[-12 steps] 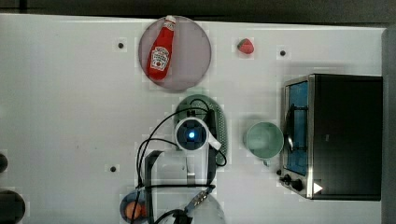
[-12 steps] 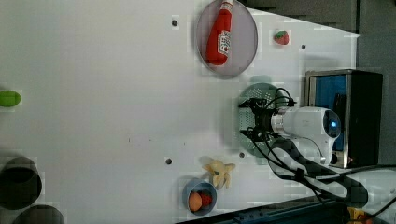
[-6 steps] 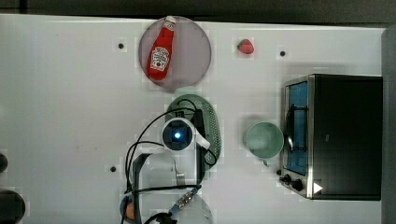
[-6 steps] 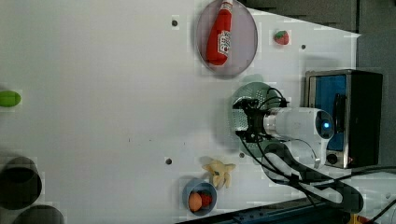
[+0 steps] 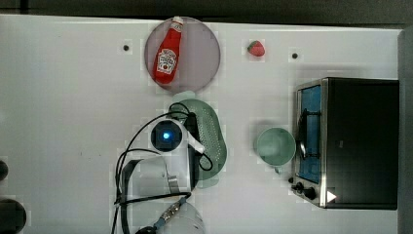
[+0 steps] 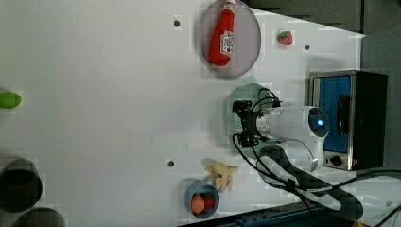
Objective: Drag strainer right to left.
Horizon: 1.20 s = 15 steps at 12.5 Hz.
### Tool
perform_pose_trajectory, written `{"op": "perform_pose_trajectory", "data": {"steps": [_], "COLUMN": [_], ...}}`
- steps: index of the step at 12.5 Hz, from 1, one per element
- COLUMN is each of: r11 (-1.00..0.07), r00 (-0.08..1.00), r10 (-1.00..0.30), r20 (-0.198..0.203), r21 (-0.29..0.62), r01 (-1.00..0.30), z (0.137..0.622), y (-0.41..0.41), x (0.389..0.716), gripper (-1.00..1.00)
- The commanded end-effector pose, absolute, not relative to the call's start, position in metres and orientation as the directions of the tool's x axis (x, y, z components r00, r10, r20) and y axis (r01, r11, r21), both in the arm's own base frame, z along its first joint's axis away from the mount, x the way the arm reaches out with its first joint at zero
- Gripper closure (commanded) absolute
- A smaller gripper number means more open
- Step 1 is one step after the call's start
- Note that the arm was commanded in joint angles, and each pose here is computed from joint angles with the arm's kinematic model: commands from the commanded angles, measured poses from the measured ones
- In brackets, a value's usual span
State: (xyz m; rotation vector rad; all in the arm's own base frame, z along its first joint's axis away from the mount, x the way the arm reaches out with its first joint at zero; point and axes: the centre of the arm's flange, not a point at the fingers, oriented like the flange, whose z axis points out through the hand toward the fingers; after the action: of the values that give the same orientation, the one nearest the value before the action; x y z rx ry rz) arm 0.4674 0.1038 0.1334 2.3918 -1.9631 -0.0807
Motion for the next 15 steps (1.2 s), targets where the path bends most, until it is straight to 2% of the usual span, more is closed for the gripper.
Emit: {"op": "perform_pose_trajectory", "data": {"steps": [1,6,10,15], "r11": [-0.117,-0.025,-0.003,0.002], "r00": [0.117,0.027,0.005,-0.004], "r10": [-0.993,-0.999,-1.0,-1.0], "r20": [0.003,0.018,0.017,-0.013], "r21": [0.063,0.081,0.088,0.09], "r01": [-0.991,-0.996,-0.996,-0.996], "z": [0.149,0.155,0.163,0.17], "y": [0.127,0.175,0.213,0.255], "x": [0.472,0.467,0.466,0.463], "gripper": [-1.0,-1.0,-1.0,-1.0]}}
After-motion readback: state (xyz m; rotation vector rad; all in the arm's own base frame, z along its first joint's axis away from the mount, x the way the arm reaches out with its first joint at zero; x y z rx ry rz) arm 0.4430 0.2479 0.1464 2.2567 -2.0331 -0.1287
